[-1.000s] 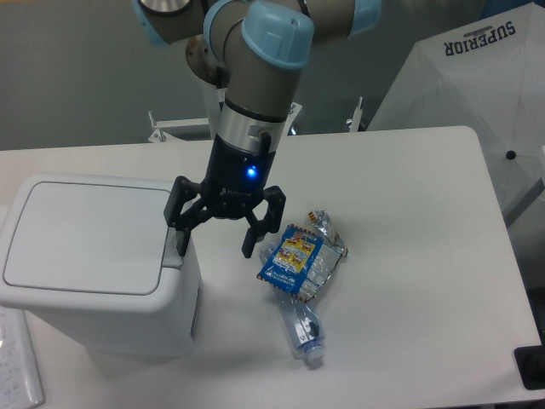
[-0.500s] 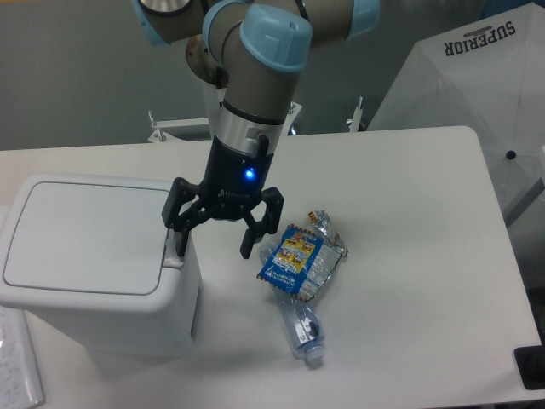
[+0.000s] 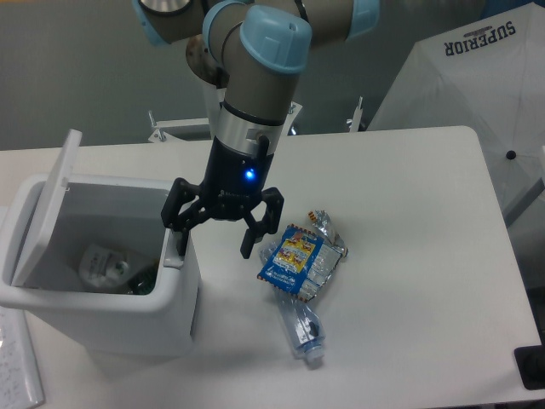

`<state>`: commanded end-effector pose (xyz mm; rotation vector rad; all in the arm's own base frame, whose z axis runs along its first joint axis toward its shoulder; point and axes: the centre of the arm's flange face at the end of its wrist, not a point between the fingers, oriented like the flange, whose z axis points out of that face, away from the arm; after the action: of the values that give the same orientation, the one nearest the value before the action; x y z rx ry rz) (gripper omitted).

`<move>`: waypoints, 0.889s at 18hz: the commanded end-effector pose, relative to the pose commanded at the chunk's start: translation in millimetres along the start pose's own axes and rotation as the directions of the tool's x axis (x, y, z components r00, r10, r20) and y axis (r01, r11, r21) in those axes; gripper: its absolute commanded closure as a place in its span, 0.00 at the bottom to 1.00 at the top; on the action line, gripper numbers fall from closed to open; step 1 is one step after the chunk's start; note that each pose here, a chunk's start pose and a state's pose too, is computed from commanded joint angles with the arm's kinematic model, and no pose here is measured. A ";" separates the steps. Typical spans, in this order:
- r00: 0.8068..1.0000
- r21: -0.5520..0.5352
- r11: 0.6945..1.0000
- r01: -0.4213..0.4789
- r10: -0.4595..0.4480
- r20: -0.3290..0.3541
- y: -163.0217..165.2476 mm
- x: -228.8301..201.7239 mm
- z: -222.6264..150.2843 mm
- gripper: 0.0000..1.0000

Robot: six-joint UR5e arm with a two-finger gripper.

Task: Open the trash can
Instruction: 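Raise the gripper away from the opened trash can over the wrapper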

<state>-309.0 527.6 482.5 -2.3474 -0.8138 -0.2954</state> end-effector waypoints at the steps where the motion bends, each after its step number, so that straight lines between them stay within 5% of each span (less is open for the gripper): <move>1: 1.000 0.017 1.000 -0.011 0.011 0.004 -5.2 1.6 -7.5 0.00; 6: 0.993 0.076 0.996 -0.054 0.046 0.111 -18.6 -37.8 -38.3 0.00; 9: 0.954 0.065 0.995 -0.073 0.051 0.294 -23.7 -85.0 -56.1 0.00; 12: 0.918 0.027 0.983 -0.181 0.159 0.364 -27.8 -110.8 -70.8 0.00; 13: 0.895 -0.012 0.974 -0.225 0.211 0.392 -23.8 -118.6 -71.4 0.00; 16: 0.785 -0.190 0.924 -0.332 0.383 0.488 -9.5 -143.3 -68.0 0.00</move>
<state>-427.6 422.0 483.6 -2.6469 -0.5654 0.4991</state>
